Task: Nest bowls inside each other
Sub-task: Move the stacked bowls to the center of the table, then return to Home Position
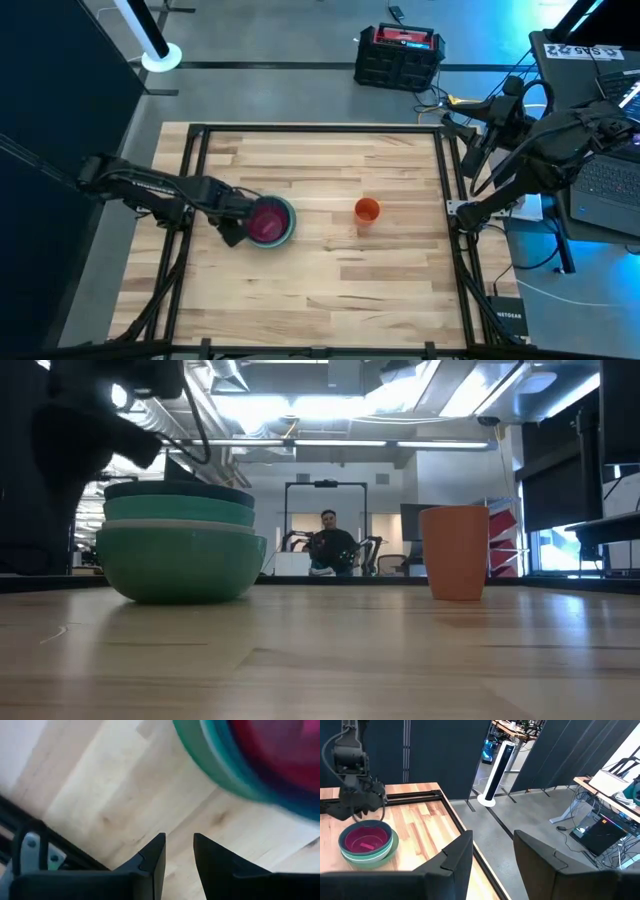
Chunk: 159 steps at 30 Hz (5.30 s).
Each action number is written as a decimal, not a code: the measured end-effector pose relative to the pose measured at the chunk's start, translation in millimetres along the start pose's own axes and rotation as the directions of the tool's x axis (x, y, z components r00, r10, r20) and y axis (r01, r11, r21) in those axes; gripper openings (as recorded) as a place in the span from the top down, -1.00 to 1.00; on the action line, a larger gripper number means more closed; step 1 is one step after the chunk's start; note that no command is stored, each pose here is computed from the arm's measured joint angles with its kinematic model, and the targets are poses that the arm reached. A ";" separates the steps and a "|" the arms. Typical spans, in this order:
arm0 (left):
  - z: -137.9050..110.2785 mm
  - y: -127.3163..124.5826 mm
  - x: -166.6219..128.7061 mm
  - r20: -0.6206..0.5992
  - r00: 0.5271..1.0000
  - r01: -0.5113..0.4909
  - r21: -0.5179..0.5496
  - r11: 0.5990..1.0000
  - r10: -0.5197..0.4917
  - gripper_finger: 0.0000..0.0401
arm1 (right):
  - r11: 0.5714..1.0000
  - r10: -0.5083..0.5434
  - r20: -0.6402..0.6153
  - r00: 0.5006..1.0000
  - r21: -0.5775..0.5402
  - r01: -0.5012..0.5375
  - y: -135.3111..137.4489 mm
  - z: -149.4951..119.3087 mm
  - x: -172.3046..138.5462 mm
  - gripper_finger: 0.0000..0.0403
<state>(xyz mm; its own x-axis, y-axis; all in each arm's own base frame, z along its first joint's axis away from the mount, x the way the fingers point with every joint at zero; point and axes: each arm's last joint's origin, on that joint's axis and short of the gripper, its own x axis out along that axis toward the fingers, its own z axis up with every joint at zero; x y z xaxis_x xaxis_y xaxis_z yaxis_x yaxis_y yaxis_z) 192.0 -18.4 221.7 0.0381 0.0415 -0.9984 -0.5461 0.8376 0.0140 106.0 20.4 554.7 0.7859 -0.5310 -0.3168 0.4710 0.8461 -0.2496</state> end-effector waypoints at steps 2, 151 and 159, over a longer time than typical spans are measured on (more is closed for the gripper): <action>-3.1 0.9 7.3 -0.002 1.000 0.005 0.051 0.999 -0.005 0.58 | 1.000 0.000 0.000 1.000 -0.002 0.000 0.0 0.0 0.0 0.35; -111.7 108.8 -235.1 0.774 0.430 0.072 0.484 0.872 -0.465 1.00 | 0.783 0.580 0.320 0.749 0.034 -0.621 110.2 78.6 142.3 1.00; -111.4 109.4 -235.0 0.784 0.432 0.067 0.464 0.883 -0.445 1.00 | 0.848 0.481 0.313 0.819 0.072 -0.526 41.1 66.2 74.6 1.00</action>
<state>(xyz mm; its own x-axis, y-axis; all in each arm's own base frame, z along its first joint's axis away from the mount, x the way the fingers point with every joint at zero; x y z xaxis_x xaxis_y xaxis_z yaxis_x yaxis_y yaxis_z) 30.1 2.8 451.8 0.9158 0.0722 -0.3952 -0.0910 0.9954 -0.0290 210.5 18.6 581.3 0.9956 -0.0129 -0.0928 0.0149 0.9997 0.0208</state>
